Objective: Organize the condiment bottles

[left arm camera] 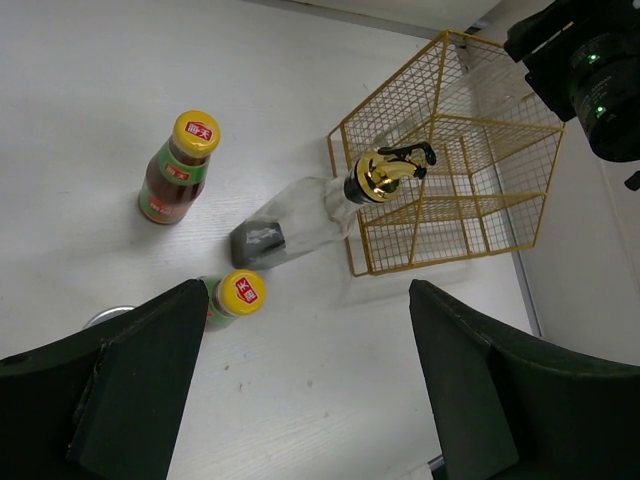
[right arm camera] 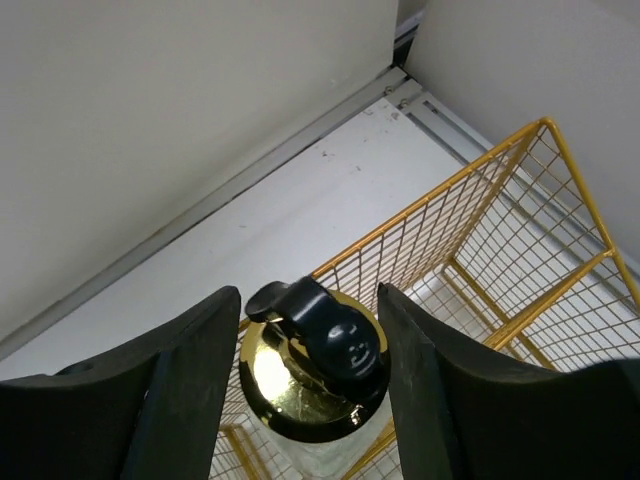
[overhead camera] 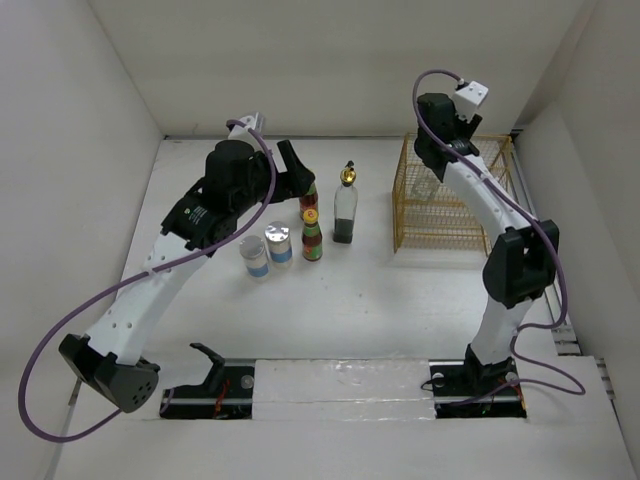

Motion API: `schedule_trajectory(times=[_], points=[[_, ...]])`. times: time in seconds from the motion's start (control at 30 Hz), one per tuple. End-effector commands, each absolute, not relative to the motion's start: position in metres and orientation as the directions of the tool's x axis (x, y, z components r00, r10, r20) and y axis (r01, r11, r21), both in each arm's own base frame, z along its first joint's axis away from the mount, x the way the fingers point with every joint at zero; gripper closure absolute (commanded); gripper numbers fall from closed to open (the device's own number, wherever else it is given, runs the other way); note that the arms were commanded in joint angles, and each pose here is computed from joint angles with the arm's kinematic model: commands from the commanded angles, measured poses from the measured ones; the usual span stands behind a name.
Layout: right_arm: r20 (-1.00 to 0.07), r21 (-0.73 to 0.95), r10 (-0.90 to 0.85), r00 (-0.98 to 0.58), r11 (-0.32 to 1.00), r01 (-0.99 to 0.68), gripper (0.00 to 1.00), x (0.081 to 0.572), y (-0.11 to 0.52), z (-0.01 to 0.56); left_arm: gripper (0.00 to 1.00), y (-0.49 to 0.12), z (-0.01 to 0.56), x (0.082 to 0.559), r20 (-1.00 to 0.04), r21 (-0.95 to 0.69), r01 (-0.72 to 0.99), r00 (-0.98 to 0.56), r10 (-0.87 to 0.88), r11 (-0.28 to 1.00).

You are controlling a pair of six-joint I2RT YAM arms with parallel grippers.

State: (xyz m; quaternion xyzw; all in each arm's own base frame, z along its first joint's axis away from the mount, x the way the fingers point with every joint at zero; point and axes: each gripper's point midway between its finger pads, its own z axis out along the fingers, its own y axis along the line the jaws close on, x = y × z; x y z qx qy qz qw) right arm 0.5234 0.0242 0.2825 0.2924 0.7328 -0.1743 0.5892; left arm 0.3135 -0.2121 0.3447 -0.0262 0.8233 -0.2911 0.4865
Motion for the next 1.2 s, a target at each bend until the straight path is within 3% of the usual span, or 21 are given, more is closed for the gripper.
schedule_trajectory(times=[0.0, 0.2, 0.27, 0.33, 0.37, 0.4, 0.43, 0.47, 0.53, 0.57, 0.6, 0.7, 0.9, 1.17], points=[[-0.963, 0.205, 0.269, -0.025, 0.787, 0.582, 0.26, 0.516, 0.022, 0.356, 0.22, -0.203, 0.37, 0.317, -0.814, -0.5, 0.24, -0.457, -0.358, 0.832], [-0.973, 0.217, 0.23, 0.014, 0.892, 0.396, 0.13, 0.502, 0.035, 0.43, 0.24, -0.182, 0.398, 0.329, -0.845, -0.471, 0.156, -0.363, -0.393, 0.869], [-0.982, 0.179, 0.186, 0.001, 0.941, 0.286, 0.15, 0.485, 0.045, 0.448, 0.32, -0.168, 0.403, 0.331, -0.859, -0.446, 0.105, -0.328, -0.393, 0.889], [-0.992, 0.126, 0.128, -0.006, 0.98, 0.153, 0.35, 0.461, 0.062, 0.45, 0.48, -0.163, 0.41, 0.335, -0.87, -0.429, 0.079, -0.305, -0.388, 0.9], [-0.994, 0.11, 0.111, -0.013, 0.992, 0.064, 0.68, 0.452, 0.078, 0.446, 0.64, -0.157, 0.412, 0.335, -0.873, -0.422, 0.058, -0.296, -0.389, 0.905], [-0.994, 0.104, 0.106, 0.007, 0.986, -0.134, 0.85, 0.441, 0.114, 0.448, 0.7, -0.158, 0.413, 0.337, -0.877, -0.414, 0.06, -0.295, -0.38, 0.908], [-0.996, 0.087, 0.09, 0.002, 0.968, -0.236, 0.93, 0.43, 0.129, 0.439, 0.74, -0.158, 0.419, 0.336, -0.877, -0.418, 0.063, -0.288, -0.384, 0.906], [-0.997, 0.075, 0.064, -0.043, 0.936, -0.345, 0.93, 0.409, 0.147, 0.409, 0.76, -0.159, 0.413, 0.338, -0.876, -0.409, 0.056, -0.304, -0.375, 0.911], [-0.994, 0.089, 0.036, -0.104, 0.815, -0.572, 0.77, 0.376, 0.197, 0.38, 0.76, -0.159, 0.412, 0.341, -0.876, -0.402, 0.044, -0.309, -0.37, 0.915], [-0.988, 0.089, -0.009, -0.154, 0.783, -0.616, 0.62, 0.365, 0.209, 0.347, 0.73, -0.161, 0.412, 0.345, -0.879, -0.39, 0.044, -0.314, -0.358, 0.92], [-0.984, 0.093, -0.034, -0.175, 0.738, -0.668, 0.34, 0.354, 0.224, 0.333, 0.7, -0.159, 0.416, 0.345, -0.881, -0.392, 0.04, -0.303, -0.363, 0.919], [-0.98, 0.053, -0.113, -0.163, 0.642, -0.765, 0.1, 0.325, 0.261, 0.313, 0.61, -0.163, 0.416, 0.347, -0.88, -0.394, 0.048, -0.309, -0.361, 0.918], [-0.979, -0.002, -0.157, -0.131, 0.646, -0.763, 0.02, 0.346, 0.289, 0.303, 0.58, -0.17, 0.416, 0.347, -0.875, -0.402, 0.077, -0.326, -0.358, 0.912], [-0.98, 0.012, -0.119, -0.161, 0.767, -0.641, 0.04, 0.391, 0.288, 0.288, 0.56, -0.17, 0.417, 0.343, -0.874, -0.408, 0.089, -0.324, -0.361, 0.909]])
